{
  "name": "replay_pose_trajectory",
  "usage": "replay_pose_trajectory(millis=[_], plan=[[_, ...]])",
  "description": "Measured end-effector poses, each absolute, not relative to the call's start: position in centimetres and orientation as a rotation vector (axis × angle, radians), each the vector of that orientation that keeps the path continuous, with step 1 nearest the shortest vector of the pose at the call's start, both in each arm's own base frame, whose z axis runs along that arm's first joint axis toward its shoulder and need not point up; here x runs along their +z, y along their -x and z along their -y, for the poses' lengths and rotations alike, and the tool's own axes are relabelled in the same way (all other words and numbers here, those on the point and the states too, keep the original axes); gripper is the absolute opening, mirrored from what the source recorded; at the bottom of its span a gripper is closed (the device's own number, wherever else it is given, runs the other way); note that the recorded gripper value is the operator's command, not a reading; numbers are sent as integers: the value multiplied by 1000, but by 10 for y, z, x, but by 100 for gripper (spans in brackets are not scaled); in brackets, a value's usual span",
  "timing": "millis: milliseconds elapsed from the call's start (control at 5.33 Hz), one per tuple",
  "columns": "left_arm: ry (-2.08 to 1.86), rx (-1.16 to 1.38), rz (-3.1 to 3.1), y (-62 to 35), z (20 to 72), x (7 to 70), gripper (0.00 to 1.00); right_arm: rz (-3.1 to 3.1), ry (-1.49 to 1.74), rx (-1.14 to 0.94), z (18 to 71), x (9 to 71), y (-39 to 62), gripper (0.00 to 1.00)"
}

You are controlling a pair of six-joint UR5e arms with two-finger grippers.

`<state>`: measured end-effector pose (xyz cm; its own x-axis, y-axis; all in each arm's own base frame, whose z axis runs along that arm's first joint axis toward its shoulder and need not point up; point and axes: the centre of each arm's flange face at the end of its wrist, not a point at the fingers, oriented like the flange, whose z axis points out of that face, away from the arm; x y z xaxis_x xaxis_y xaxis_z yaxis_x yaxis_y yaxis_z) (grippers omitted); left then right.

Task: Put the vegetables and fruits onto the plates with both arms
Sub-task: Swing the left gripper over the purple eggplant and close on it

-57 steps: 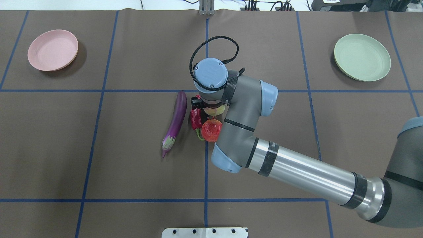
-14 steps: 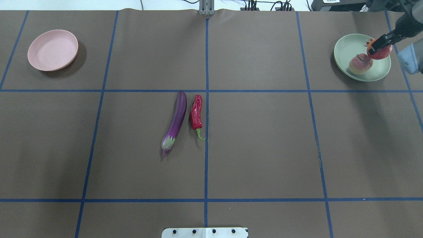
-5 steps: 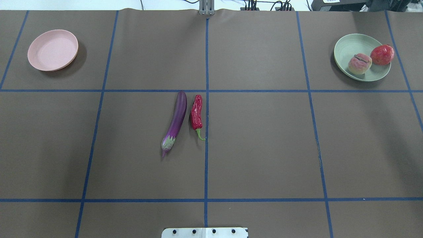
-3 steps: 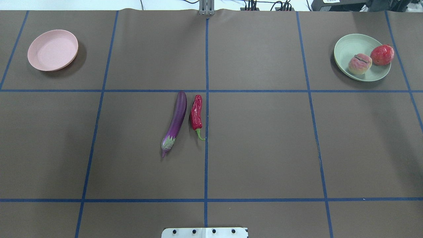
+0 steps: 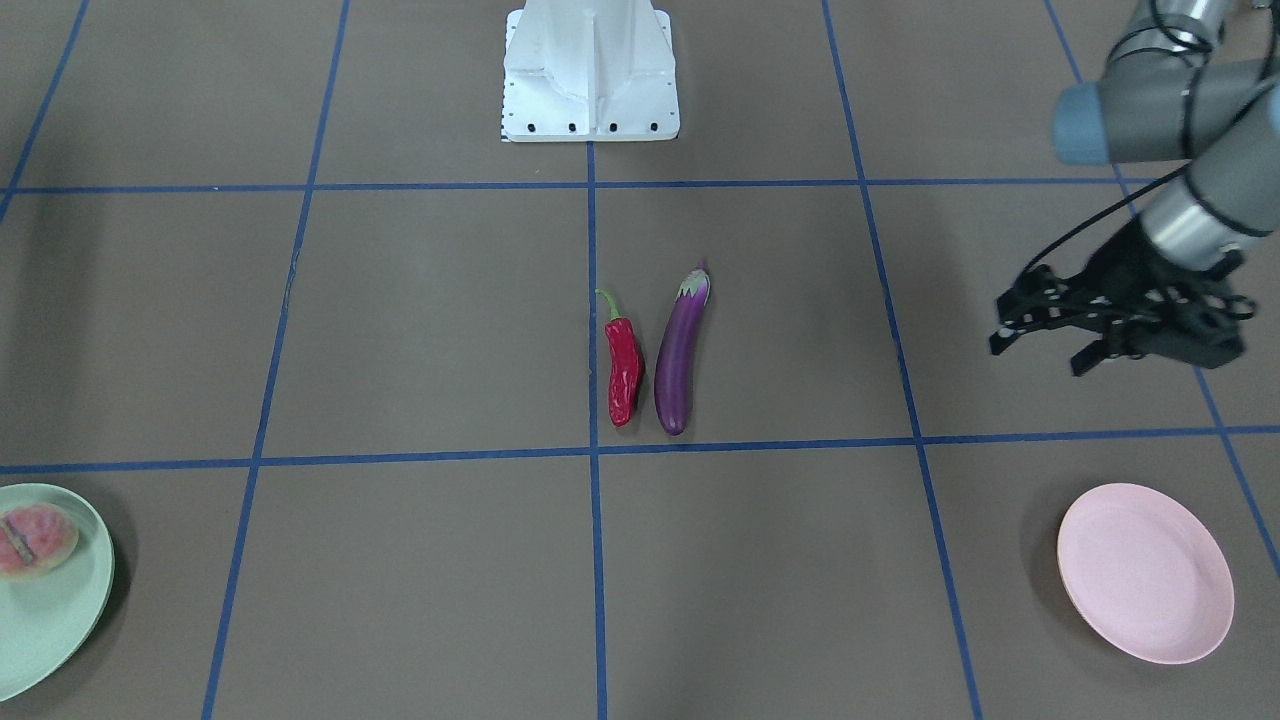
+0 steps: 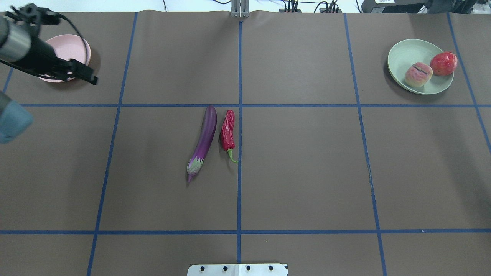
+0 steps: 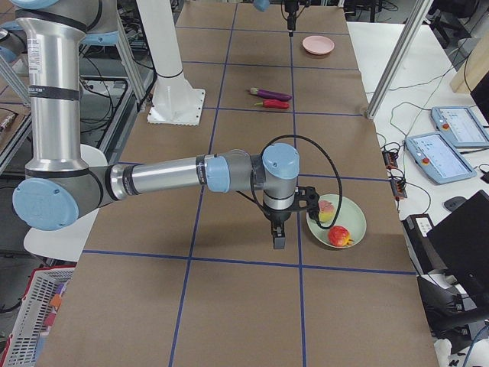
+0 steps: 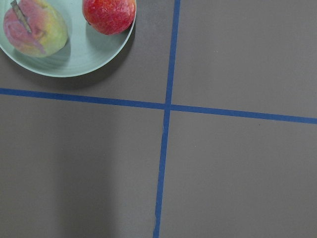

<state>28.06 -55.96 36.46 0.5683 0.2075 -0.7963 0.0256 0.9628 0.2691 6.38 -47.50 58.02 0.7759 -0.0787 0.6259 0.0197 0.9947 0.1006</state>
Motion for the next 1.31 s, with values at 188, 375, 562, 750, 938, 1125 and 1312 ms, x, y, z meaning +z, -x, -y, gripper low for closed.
replay_pose_trajectory(millis=[188,375,562,750,938,1125,1312], plan=[[-243,107,-973,-359,550,328,100,681,-93,-54,476,579,-64,100],[-228,70,-965,-434,541,296,100,682,-94,-54,476,578,-64,100],[-237,22,-942,-496,528,272,100,682,-95,-53,477,577,-63,100],[-238,11,-932,-531,512,261,98,683,-96,-53,478,576,-63,100],[-234,20,-931,-546,500,259,97,683,-98,-52,479,574,-62,100],[-222,30,-920,-554,491,260,82,685,-99,-52,479,573,-62,100],[-191,42,-883,-566,481,257,79,688,-100,-52,479,573,-62,100]])
